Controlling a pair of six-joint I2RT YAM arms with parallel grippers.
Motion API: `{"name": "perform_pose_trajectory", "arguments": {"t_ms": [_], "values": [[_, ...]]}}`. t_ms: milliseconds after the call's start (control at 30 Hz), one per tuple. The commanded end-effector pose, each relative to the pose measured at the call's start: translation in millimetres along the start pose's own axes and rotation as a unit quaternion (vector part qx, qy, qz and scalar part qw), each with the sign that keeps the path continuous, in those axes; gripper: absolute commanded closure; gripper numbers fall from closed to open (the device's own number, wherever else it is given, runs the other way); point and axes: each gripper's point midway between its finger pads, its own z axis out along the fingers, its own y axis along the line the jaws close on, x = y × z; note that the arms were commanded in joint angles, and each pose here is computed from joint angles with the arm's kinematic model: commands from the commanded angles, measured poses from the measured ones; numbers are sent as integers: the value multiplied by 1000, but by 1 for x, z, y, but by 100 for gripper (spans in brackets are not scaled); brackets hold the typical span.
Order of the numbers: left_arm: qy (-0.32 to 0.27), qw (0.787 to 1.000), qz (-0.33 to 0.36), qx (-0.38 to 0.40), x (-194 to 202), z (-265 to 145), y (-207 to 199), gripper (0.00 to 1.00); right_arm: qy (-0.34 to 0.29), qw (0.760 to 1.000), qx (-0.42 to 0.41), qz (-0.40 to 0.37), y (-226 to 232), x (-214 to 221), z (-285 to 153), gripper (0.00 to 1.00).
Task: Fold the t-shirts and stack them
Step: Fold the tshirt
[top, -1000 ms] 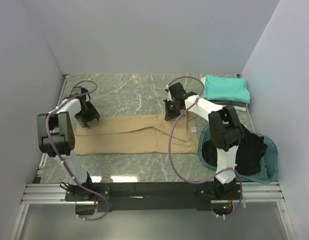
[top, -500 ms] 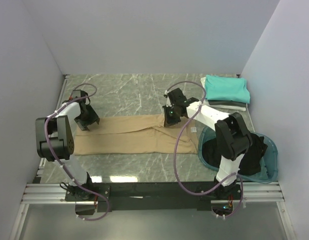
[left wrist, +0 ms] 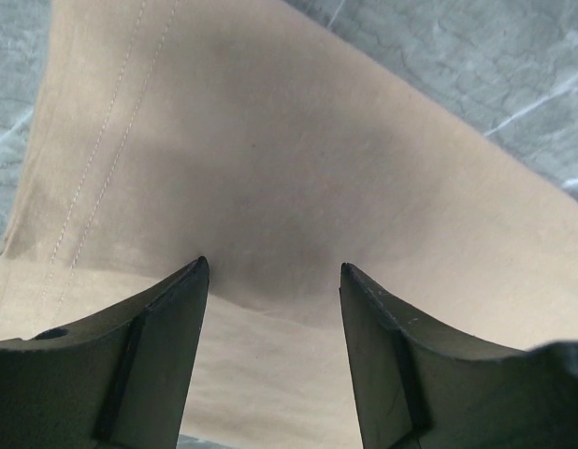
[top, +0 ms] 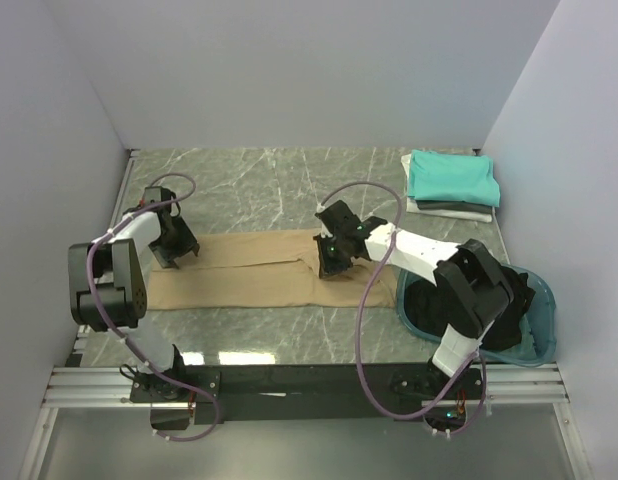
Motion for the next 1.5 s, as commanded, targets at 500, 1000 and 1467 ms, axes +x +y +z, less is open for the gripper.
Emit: {"name": "perform_pose_trajectory", "arguments": {"t_ms": [500, 1000, 1467], "values": [[-25, 999, 15, 22, 1, -14, 3, 36, -11, 1000, -6, -11, 39, 23, -14, 100], [-51, 998, 0, 37, -20, -31, -14, 36, -70, 997, 26, -6, 20, -18, -46, 71], [-48, 999, 4, 23, -19, -33, -10, 36, -19, 998, 43, -45, 10, -12, 2, 64]]}}
